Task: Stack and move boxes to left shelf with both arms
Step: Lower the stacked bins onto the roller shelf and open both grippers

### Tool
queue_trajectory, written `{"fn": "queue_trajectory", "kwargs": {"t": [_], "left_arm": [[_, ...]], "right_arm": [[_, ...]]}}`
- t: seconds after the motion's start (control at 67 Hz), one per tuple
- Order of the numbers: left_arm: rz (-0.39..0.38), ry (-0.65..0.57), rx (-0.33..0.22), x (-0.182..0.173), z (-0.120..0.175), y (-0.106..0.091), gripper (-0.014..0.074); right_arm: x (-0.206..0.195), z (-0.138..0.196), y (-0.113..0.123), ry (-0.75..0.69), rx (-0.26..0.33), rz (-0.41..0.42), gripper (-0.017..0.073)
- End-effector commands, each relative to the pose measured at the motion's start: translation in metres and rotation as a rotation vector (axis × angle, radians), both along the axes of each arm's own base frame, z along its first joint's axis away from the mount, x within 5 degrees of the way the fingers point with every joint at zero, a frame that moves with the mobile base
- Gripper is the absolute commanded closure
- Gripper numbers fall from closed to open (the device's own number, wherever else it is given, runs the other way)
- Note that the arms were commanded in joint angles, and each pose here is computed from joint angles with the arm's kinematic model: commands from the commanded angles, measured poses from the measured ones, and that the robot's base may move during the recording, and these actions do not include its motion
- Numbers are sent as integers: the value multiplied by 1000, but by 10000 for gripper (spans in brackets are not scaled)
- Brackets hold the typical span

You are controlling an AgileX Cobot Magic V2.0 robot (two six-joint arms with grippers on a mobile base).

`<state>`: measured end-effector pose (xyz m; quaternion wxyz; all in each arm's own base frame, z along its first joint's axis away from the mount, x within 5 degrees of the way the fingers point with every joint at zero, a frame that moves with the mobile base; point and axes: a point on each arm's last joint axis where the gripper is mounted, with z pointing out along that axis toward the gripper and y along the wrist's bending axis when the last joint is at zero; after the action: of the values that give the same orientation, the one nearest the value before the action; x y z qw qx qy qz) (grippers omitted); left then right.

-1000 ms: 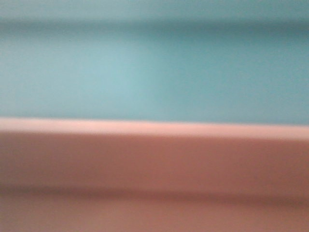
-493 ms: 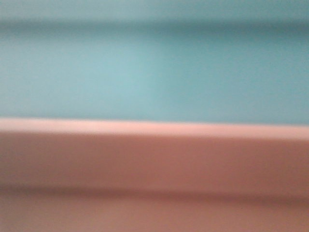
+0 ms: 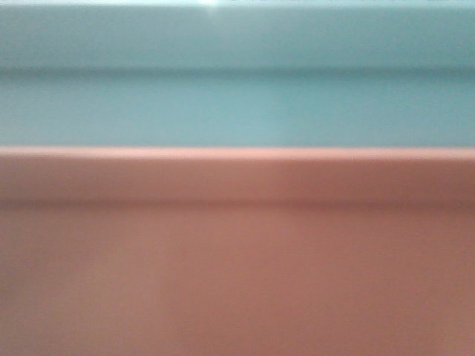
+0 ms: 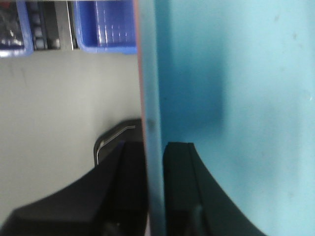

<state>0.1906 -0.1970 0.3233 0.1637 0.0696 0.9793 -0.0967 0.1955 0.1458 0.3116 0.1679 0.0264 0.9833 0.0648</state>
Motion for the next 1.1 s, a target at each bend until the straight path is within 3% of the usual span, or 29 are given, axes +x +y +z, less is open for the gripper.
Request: {"fn": "queue_trajectory", "kwargs": {"t": [0.0,0.358,0.612,0.732,1.09], "left_arm": [[-43,-155,-63,18,33,1,598],[-17,-287,-34,103,60,7,598],[38,-361,-54,161,52,7,598],[59,-376,-68,181,42,7,598],[84,-382,-82,207,15,8,598]], "right_arm": [[20,24,-11,-164,-6,6,503],[100,48,6,-309,17,15,503],[168,43,16,-423,-3,65,503],[196,39,16,-465,4,50,503],[212,23,17,-431,-12,39,503]]}}
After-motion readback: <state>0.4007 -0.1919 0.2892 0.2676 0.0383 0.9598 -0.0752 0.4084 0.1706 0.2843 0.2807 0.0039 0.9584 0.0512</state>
